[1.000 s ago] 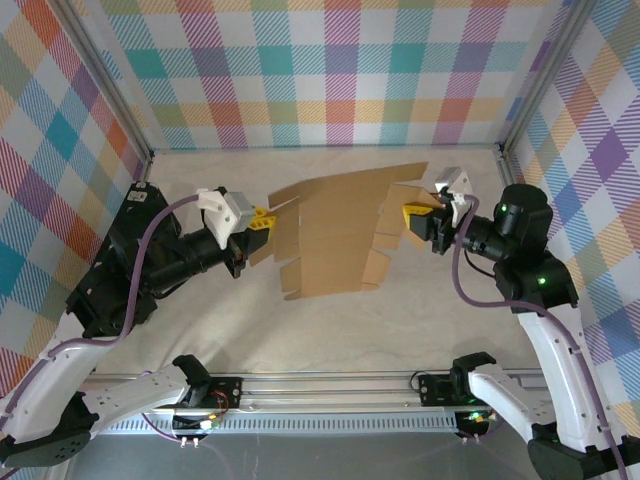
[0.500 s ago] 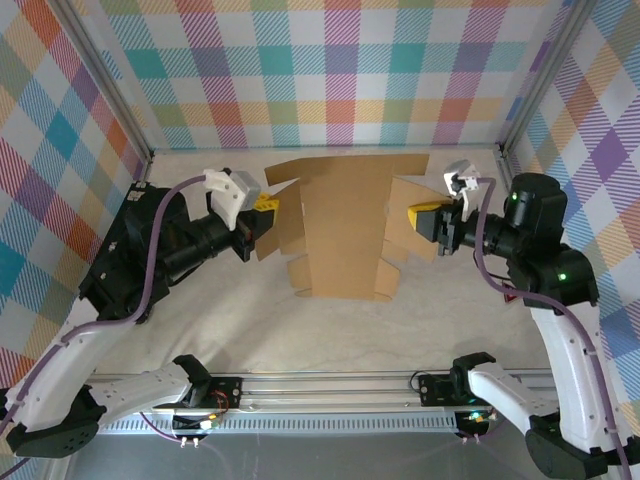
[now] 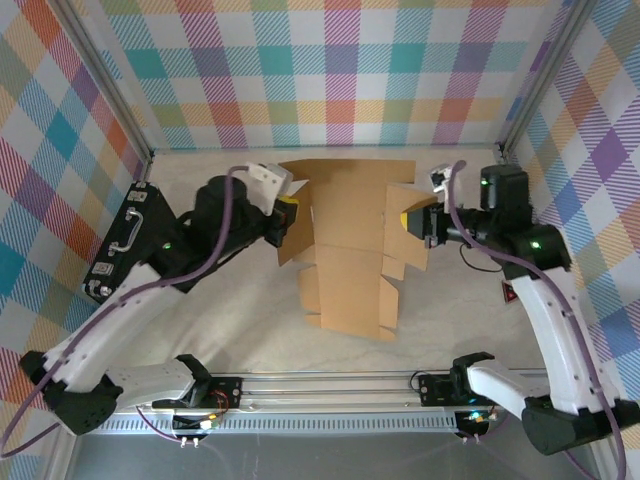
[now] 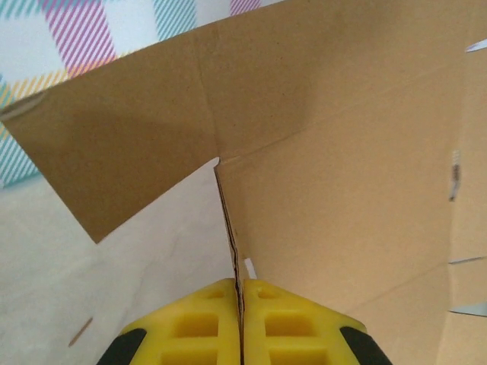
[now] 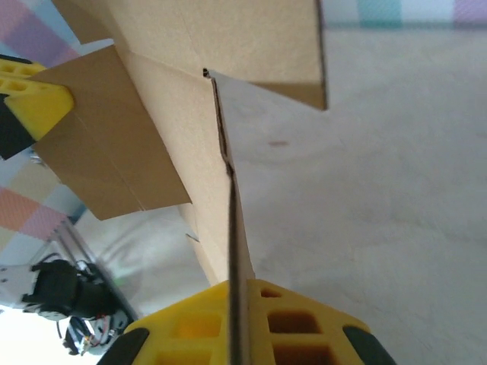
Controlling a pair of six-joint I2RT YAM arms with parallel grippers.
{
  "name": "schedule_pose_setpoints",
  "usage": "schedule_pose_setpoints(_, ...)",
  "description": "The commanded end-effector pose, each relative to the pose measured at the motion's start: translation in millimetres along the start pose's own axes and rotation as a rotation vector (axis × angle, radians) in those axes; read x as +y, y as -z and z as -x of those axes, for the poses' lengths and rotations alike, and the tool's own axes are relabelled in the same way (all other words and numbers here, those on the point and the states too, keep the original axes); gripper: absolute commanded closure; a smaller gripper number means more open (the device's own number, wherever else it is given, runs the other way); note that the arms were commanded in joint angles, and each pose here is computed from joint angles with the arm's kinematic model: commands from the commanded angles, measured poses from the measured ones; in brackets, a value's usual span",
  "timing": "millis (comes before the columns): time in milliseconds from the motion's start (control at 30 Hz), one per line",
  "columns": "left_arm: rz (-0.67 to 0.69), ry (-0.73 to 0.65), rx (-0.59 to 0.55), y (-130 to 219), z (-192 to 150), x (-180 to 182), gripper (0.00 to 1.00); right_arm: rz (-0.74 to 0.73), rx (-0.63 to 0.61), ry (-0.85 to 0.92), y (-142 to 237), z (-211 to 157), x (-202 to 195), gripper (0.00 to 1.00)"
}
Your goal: Fold the paper box
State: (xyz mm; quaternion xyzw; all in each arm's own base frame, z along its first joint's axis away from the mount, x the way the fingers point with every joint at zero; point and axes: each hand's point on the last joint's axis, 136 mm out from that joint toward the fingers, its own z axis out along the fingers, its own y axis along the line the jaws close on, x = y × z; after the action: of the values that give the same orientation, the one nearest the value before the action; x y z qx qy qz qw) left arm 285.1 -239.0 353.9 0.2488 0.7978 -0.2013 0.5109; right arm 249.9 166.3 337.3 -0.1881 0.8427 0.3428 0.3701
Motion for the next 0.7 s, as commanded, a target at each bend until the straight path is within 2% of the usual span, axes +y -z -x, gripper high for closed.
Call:
schedule_pose_setpoints(0, 0.037, 0.025, -0.018, -26, -8, 18, 1.00, -0.039, -0.067, -0.009, -18, 14, -19, 0.89)
schedule_pose_setpoints(200, 0.014, 0.038, -0.046, -63, -22, 33, 1.00, -0.127, -0.059, -0.012, -66, 2, -69, 0.93)
schedule_pose_setpoints(400, 0.000, -0.005, -0.089, -73, -45, 33, 1.00, -0.093, -0.186, 0.139, -90, -6, -83, 0.93)
schedule_pose_setpoints(667, -0.053, -0.055, -0.107, -84, -93, 27, 1.00, -0.032, -0.200, 0.162, -117, -35, -95, 0.91)
